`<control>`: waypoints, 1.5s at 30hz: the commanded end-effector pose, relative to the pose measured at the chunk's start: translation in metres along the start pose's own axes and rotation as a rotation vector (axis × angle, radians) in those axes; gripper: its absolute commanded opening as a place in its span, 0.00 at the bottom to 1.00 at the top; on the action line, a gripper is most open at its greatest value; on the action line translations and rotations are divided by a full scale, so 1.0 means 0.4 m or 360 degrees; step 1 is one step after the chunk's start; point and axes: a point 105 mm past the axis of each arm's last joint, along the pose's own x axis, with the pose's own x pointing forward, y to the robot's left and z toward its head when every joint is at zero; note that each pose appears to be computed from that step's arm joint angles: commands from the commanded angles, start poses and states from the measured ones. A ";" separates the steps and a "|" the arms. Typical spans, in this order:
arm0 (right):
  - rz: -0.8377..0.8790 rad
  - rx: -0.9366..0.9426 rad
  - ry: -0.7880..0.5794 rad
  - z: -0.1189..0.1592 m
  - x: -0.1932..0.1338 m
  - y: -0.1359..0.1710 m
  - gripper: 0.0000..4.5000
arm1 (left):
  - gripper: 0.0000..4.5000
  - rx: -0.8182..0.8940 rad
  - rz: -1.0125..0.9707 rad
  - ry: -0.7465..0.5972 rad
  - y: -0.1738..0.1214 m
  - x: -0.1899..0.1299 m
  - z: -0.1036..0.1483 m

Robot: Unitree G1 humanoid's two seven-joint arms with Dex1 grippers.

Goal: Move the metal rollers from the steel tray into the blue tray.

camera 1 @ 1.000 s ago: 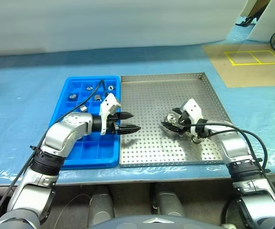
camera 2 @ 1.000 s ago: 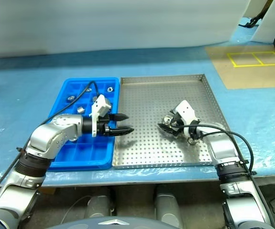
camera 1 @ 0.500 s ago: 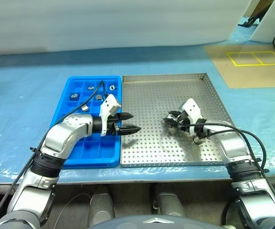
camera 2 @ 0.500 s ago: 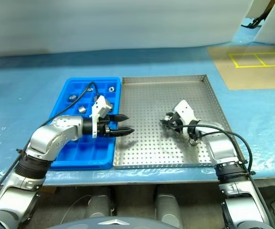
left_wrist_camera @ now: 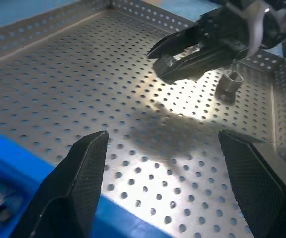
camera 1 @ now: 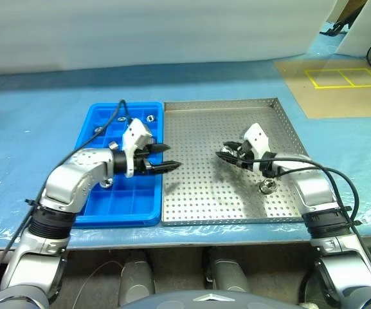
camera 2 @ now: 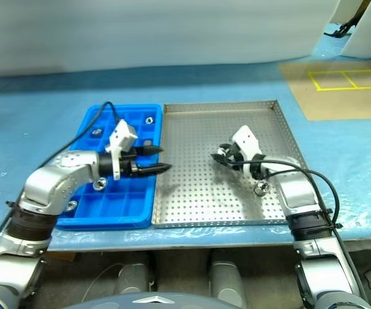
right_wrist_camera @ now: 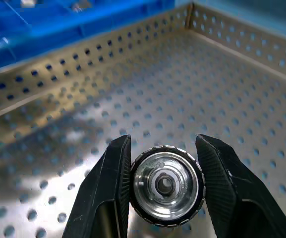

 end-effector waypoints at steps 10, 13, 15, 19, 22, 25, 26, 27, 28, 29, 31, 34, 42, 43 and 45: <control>0.0534 -0.0186 -0.0287 0.154 0.184 0.146 0.36 | 0.84 0.0102 0.0413 -0.0024 0.070 -0.170 0.024; 0.0633 -0.0221 -0.0312 0.166 0.208 0.176 0.36 | 0.84 0.0081 0.0463 -0.0017 0.060 -0.190 0.017; 0.0688 -0.0218 -0.0330 0.171 0.219 0.194 0.36 | 0.84 0.0061 0.0502 -0.0016 0.054 -0.201 0.009; 0.0699 -0.0210 -0.0310 0.160 0.244 0.205 0.36 | 0.84 0.0016 0.0505 -0.0001 0.024 -0.205 -0.010; 0.0703 -0.0205 -0.0293 0.149 0.257 0.208 0.36 | 0.84 -0.0006 0.0501 0.0009 0.005 -0.202 -0.022; 0.0684 -0.0204 -0.0236 0.121 0.266 0.201 0.36 | 0.84 -0.0024 0.0485 0.0006 -0.012 -0.195 -0.026; 0.0685 -0.0204 -0.0229 0.115 0.265 0.199 0.43 | 0.84 -0.0029 0.0482 0.0002 -0.015 -0.192 -0.025; 0.0692 -0.0192 -0.0233 0.112 0.264 0.199 0.52 | 0.84 -0.0034 0.0481 -0.0001 -0.016 -0.191 -0.025; 0.0684 -0.0185 -0.0226 0.110 0.264 0.197 0.58 | 0.84 -0.0039 0.0479 -0.0005 -0.017 -0.190 -0.025; 0.0681 -0.0172 -0.0220 0.108 0.264 0.196 0.66 | 0.84 -0.0044 0.0478 -0.0006 -0.017 -0.189 -0.025; 0.0693 -0.0157 -0.0221 0.110 0.260 0.198 0.81 | 0.84 -0.0050 0.0466 0.0001 -0.019 -0.183 -0.029; 0.0624 -0.0178 -0.0254 0.127 0.243 0.174 0.81 | 0.84 -0.0050 0.0418 -0.0011 -0.023 -0.165 -0.024; 0.0437 -0.0176 -0.0197 0.135 0.039 0.047 0.81 | 0.84 -0.0058 0.0183 -0.0065 -0.041 -0.069 -0.009; 0.0399 -0.0179 -0.0143 0.120 0.006 0.034 0.81 | 0.84 -0.0063 0.0146 -0.0069 -0.044 -0.054 -0.010; 0.0322 -0.0199 -0.0024 0.081 -0.055 0.018 0.81 | 0.84 -0.0074 0.0081 -0.0074 -0.048 -0.024 -0.014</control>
